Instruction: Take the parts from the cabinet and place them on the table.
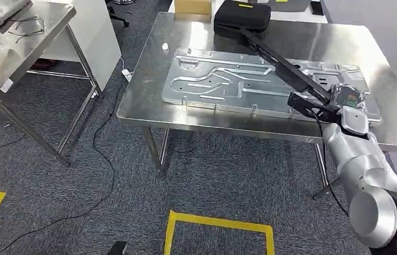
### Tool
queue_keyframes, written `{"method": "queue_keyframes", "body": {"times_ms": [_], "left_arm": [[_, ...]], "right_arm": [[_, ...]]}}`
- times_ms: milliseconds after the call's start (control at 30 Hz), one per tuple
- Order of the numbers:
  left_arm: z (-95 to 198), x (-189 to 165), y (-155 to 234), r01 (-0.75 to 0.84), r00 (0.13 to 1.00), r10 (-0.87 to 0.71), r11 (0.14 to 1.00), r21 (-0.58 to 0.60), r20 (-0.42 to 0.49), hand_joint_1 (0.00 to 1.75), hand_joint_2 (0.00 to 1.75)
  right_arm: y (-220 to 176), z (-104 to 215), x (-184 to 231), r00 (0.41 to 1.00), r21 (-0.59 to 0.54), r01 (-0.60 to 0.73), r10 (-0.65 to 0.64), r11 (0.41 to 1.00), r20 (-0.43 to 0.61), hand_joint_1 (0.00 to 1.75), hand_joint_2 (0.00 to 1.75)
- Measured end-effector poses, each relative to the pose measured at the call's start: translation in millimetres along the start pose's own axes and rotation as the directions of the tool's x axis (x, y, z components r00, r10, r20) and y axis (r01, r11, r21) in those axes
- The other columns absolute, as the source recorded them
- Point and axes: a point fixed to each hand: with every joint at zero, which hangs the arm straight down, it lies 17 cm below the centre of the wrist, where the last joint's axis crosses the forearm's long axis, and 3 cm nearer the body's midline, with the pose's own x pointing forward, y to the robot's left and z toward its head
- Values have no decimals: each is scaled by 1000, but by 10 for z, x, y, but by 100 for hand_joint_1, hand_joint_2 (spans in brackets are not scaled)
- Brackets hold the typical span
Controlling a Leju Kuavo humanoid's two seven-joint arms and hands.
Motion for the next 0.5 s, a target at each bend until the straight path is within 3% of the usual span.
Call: {"method": "queue_keyframes", "body": {"times_ms": [500], "left_arm": [[-1,3,5,0,1000,0,1000,2,0,0,0]], "right_arm": [[28,12,12,1000,2,-1,1,1000,7,175,175]]}}
